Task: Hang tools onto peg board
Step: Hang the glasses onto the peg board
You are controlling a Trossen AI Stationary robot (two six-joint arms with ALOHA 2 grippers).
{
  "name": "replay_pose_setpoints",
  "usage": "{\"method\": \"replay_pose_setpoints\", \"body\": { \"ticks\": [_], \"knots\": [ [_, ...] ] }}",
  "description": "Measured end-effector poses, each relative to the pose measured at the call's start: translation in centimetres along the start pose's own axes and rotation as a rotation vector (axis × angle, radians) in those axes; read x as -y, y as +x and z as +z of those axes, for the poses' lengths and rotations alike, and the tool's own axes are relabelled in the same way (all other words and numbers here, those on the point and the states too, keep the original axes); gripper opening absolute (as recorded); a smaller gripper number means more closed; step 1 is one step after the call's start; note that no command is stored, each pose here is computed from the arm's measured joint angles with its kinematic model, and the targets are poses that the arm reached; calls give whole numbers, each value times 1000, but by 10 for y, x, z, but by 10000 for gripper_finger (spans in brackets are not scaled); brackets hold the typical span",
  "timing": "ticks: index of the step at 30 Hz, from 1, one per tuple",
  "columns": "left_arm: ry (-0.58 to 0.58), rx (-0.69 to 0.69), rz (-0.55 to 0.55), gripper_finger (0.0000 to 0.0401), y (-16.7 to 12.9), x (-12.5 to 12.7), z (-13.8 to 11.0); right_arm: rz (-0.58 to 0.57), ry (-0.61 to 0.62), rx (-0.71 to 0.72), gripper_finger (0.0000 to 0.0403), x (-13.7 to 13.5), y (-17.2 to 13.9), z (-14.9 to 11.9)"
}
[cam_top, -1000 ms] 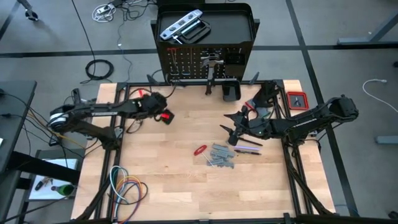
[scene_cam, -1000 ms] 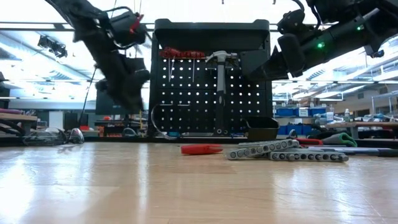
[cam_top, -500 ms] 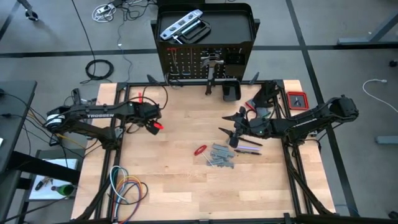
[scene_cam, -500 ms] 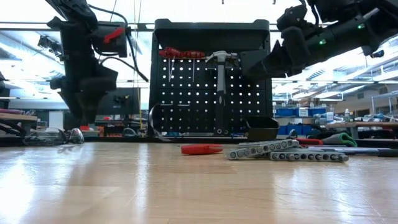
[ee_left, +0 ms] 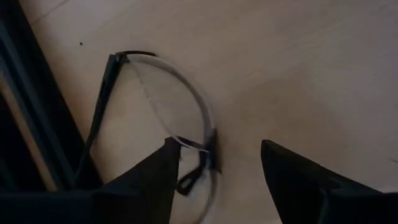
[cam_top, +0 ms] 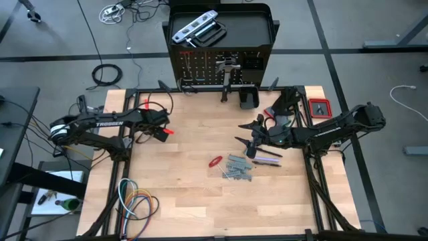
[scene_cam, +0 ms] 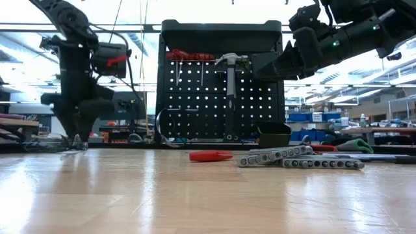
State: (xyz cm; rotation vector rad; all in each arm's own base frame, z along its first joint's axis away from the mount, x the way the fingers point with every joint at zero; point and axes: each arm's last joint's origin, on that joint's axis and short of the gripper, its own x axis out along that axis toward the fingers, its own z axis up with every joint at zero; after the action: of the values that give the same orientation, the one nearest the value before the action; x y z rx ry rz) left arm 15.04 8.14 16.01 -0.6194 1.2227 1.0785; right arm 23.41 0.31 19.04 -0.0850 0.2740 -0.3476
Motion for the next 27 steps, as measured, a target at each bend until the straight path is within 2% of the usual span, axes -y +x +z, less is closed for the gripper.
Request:
{"method": "replay_pose_setpoints", "body": {
  "ticks": [9, 16, 22, 27],
  "knots": [
    [27, 72, -76, 192, 12, 2, 3, 1, -6, 7, 254, 0, 0, 1],
    [88, 80, -264, 107, 17, 11, 3, 1, -8, 6, 254, 0, 0, 1],
    [160, 61, -354, 21, 17, 16, 0, 1, -7, 6, 254, 0, 0, 1],
    [198, 121, -420, 20, 13, 24, 3, 1, -7, 6, 254, 0, 0, 1]
  ]
}}
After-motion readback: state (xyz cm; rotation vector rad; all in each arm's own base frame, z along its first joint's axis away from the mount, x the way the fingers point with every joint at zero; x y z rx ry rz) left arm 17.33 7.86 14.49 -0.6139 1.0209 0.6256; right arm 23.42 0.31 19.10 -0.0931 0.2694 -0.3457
